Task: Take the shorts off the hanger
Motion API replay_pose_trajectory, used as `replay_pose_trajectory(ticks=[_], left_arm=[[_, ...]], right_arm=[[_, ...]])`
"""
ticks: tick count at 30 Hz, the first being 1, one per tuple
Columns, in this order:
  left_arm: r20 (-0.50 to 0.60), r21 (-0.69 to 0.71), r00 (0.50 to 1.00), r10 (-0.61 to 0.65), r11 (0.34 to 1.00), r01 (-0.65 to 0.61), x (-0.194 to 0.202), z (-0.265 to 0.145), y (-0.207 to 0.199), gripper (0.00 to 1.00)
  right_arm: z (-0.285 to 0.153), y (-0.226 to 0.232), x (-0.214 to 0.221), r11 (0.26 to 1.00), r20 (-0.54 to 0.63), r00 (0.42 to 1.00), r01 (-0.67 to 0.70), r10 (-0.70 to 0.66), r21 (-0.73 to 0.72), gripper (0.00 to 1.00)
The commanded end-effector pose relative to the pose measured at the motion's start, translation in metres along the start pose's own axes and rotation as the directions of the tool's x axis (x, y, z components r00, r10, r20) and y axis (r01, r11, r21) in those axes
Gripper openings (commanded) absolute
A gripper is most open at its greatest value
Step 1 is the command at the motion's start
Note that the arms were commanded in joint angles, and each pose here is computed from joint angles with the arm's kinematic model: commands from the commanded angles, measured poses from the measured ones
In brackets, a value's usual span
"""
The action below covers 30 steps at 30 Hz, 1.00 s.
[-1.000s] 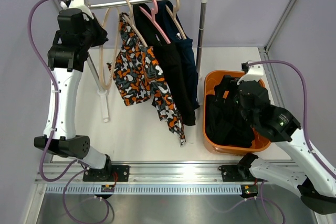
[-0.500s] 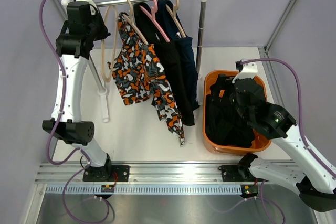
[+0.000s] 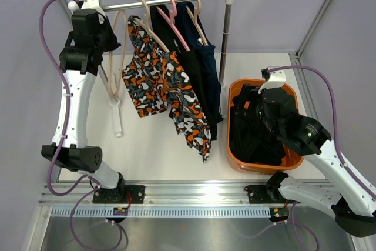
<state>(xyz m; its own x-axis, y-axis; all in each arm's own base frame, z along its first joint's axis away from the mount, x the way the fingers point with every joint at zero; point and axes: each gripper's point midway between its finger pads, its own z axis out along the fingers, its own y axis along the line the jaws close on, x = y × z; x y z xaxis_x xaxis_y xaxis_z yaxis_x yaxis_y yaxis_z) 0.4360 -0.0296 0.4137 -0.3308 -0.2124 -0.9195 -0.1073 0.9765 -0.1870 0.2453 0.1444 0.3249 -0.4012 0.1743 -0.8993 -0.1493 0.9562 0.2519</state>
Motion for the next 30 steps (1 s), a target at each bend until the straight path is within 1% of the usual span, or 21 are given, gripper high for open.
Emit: replay_pose_trajectory(ticks=[1,3,6,10,12,13,17,18,20,25,30], left_arm=[[-0.012,-0.062,1.0,0.011,0.998,-0.012,0.004,-0.015,0.016,0.19],[0.004,-0.058,1.0,0.012,0.998,-0.012,0.001,-0.019,0.016,0.28],[0.028,-0.063,0.999,0.016,0.998,-0.014,-0.004,-0.027,0.018,0.38],[0.06,-0.064,0.998,0.017,0.998,-0.013,-0.011,-0.037,0.019,0.4],[0.085,-0.066,0.996,0.014,0.998,-0.008,-0.017,-0.047,0.02,0.45],[0.097,-0.064,0.995,0.011,0.998,-0.005,-0.02,-0.05,0.02,0.46],[0.166,-0.067,0.986,0.001,0.998,0.01,-0.036,-0.074,0.022,0.47],[0.192,-0.068,0.981,-0.003,0.998,0.016,-0.041,-0.085,0.024,0.5],[0.221,-0.066,0.975,-0.009,0.998,0.025,-0.048,-0.096,0.024,0.52],[0.308,-0.06,0.951,-0.022,0.997,0.043,-0.065,-0.131,0.025,0.54],[0.343,-0.022,0.939,-0.03,0.999,0.04,-0.074,-0.15,0.018,0.53]], right_arm=[[-0.003,0.008,-0.012,0.999,0.032,0.999,-0.033,0.034,-0.042,0.79],[-0.003,0.009,-0.011,0.998,0.03,0.999,-0.035,0.037,-0.042,0.79],[-0.001,0.009,-0.009,0.999,0.024,0.999,-0.034,0.035,-0.041,0.79],[0.0,0.009,-0.008,0.999,0.021,0.999,-0.033,0.034,-0.041,0.79],[-0.001,0.009,-0.008,0.998,0.022,0.999,-0.035,0.036,-0.042,0.79],[-0.001,0.009,-0.007,0.998,0.02,0.999,-0.036,0.037,-0.044,0.79],[-0.003,0.008,-0.007,0.998,0.02,0.999,-0.038,0.039,-0.043,0.79],[-0.003,0.008,-0.007,0.998,0.021,0.999,-0.038,0.039,-0.045,0.79],[-0.004,0.007,-0.008,0.998,0.023,0.999,-0.039,0.04,-0.044,0.79],[-0.005,0.008,-0.007,0.998,0.015,0.999,-0.043,0.043,-0.047,0.79],[-0.007,0.007,-0.006,0.998,0.013,0.999,-0.05,0.05,-0.048,0.79]])
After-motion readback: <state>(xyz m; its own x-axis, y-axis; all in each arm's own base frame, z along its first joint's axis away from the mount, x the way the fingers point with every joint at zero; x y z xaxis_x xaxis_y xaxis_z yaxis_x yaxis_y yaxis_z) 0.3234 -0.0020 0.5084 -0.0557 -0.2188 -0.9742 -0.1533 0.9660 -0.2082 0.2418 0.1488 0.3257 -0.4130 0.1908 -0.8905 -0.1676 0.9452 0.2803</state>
